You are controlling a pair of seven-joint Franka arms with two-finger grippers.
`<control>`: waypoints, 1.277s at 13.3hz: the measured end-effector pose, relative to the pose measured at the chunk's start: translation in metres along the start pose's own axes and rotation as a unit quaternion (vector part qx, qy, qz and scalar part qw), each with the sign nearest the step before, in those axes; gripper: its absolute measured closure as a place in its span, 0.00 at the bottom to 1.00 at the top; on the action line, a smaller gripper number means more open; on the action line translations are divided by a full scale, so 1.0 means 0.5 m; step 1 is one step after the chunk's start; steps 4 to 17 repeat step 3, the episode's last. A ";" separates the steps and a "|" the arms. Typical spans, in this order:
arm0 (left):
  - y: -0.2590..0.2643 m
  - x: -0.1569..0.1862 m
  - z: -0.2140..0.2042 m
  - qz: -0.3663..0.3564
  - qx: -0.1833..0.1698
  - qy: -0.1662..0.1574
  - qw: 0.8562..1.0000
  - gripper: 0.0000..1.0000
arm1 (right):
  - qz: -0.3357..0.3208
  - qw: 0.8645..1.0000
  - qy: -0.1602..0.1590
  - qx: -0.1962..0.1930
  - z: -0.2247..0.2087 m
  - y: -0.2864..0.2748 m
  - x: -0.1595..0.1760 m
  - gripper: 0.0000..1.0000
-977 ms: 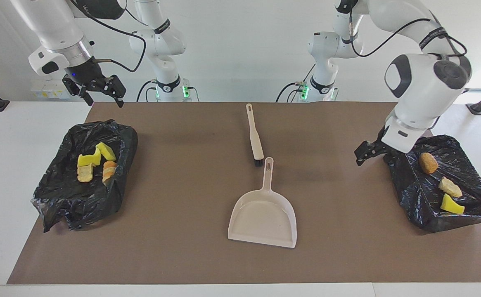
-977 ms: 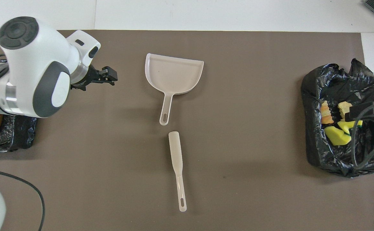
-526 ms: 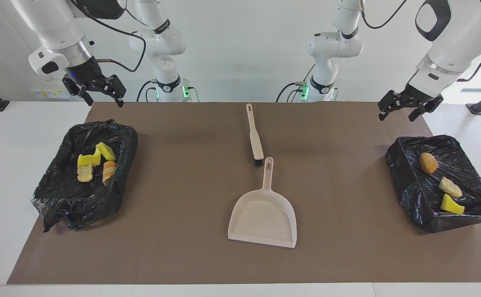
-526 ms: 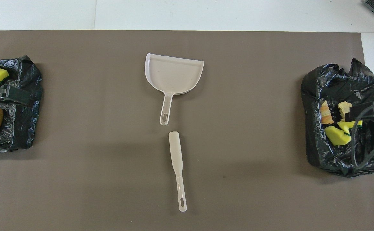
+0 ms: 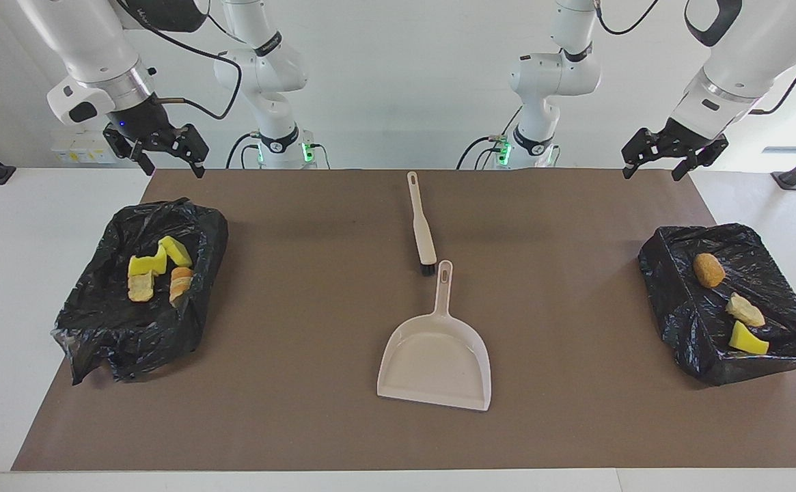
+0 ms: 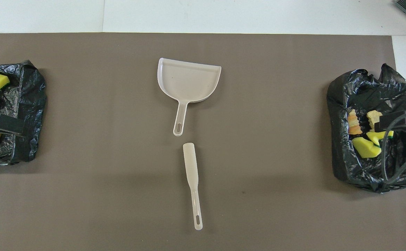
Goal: Sweep and dump trash in bin
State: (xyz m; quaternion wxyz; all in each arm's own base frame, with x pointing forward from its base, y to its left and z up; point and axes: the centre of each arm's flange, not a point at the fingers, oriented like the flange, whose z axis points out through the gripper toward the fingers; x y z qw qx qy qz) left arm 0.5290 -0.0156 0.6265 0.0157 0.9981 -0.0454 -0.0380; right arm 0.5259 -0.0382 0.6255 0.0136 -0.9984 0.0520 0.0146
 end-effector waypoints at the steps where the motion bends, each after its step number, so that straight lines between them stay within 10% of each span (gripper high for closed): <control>1: -0.001 0.000 0.000 0.000 0.000 0.000 1.000 0.00 | 0.000 1.000 0.000 0.000 0.000 0.000 0.000 0.00; 17: -0.003 0.000 0.001 -0.002 0.000 0.000 1.000 0.00 | 0.000 1.000 0.000 0.000 0.000 0.000 0.000 0.00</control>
